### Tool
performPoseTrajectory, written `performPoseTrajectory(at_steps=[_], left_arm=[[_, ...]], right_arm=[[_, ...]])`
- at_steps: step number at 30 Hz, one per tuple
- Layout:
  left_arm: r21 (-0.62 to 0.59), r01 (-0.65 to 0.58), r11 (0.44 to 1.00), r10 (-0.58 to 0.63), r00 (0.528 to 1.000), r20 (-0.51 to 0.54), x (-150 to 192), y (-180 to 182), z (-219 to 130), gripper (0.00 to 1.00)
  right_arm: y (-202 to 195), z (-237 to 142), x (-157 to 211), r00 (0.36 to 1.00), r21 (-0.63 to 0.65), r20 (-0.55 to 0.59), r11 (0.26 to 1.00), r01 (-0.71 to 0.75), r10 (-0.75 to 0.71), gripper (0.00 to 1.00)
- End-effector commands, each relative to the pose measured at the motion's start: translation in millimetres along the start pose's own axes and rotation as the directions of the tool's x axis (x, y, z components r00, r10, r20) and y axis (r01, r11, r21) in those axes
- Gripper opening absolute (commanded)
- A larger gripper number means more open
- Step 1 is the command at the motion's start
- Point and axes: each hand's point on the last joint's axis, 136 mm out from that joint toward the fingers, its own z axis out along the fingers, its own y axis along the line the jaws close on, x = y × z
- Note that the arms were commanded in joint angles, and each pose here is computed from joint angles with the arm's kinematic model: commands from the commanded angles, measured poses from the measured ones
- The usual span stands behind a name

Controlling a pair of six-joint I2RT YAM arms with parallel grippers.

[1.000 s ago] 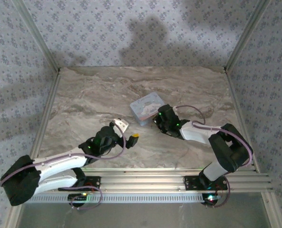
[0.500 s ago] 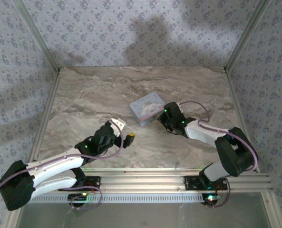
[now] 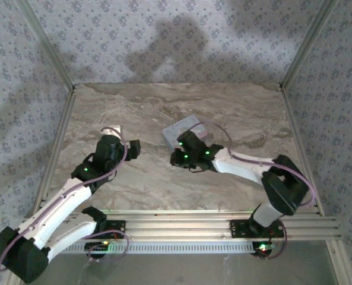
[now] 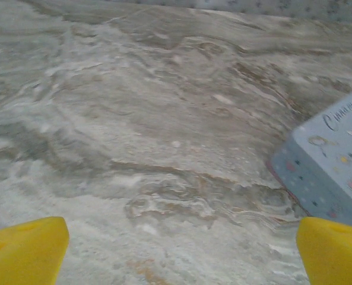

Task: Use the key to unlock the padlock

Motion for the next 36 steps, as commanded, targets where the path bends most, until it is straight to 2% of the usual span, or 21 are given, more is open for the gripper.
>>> performPoseTrajectory(at_steps=[1, 6, 9, 12, 16, 18, 22, 25, 27, 29, 31, 33, 34, 36], left_arm=[[-0.025, 0.052, 0.998, -0.053, 0.996, -0.066, 3.9, 12.9, -10.5, 0.98], [-0.041, 0.071, 0.997, -0.075, 0.993, -0.097, 16.5, 23.1, -15.5, 0.98], [-0.044, 0.082, 0.996, -0.087, 0.991, -0.101, 23.5, 26.9, -18.5, 0.98], [-0.052, 0.083, 0.995, -0.088, 0.990, -0.109, 29.7, 30.9, -20.3, 0.98], [-0.063, 0.074, 0.995, -0.081, 0.990, -0.120, 34.8, 34.5, -20.3, 0.98], [-0.062, 0.074, 0.995, -0.081, 0.990, -0.117, 33.9, 34.6, -19.9, 0.98], [-0.059, 0.058, 0.997, -0.064, 0.992, -0.112, 27.1, 33.4, -16.8, 0.98], [-0.088, 0.042, 0.995, -0.050, 0.994, -0.098, 10.9, 38.2, -13.6, 0.98], [-0.123, 0.058, 0.991, -0.068, 0.994, -0.082, -4.1, 45.5, -8.7, 0.98], [-0.133, 0.078, 0.988, -0.086, 0.995, -0.056, -21.2, 51.2, -0.2, 0.98], [-0.128, 0.075, 0.989, -0.078, 0.997, -0.019, -36.5, 54.5, 10.7, 0.98], [-0.129, 0.003, 0.992, 0.000, 1.000, 0.026, -47.7, 55.2, 23.9, 0.98], [-0.140, -0.044, 0.989, 0.050, 0.998, 0.045, -50.6, 56.5, 31.7, 0.98], [-0.191, -0.145, 0.971, 0.154, 0.988, 0.033, -47.3, 65.4, 46.8, 0.98]], right_arm=[[32.4, 27.8, 14.7, 0.994, -0.071, -0.092, 0.996, 0.048, -0.054, 0.00], [64.8, 72.2, 26.0, 0.982, -0.142, -0.172, 0.989, 0.050, -0.074, 0.00], [66.7, 90.4, 25.5, 0.978, -0.144, -0.196, 0.989, 0.044, -0.072, 0.01], [58.6, 95.6, 20.6, 0.977, -0.110, -0.198, 0.992, 0.055, -0.076, 0.06], [45.1, 85.3, 13.2, 0.978, -0.039, -0.180, 0.995, 0.096, -0.102, 0.32], [43.8, 76.0, 9.4, 0.978, -0.021, -0.166, 0.992, 0.125, -0.127, 0.41], [48.1, 46.9, -1.1, 0.975, 0.005, -0.119, 0.982, 0.188, -0.186, 0.50], [57.4, 7.8, -18.7, 0.966, 0.023, -0.025, 0.966, 0.256, -0.256, 0.54], [60.6, -23.8, -32.3, 0.950, 0.049, 0.054, 0.951, 0.304, -0.306, 0.60], [55.5, -60.0, -44.3, 0.928, 0.099, 0.119, 0.934, 0.343, -0.353, 0.72], [39.5, -92.5, -62.9, 0.897, 0.182, 0.191, 0.912, 0.368, -0.400, 0.85], [13.3, -124.9, -82.6, 0.867, 0.282, 0.255, 0.891, 0.356, -0.427, 0.96], [-5.5, -141.5, -92.2, 0.855, 0.339, 0.287, 0.881, 0.331, -0.432, 1.00], [-48.2, -169.9, -105.5, 0.836, 0.439, 0.350, 0.863, 0.251, -0.422, 1.00]])
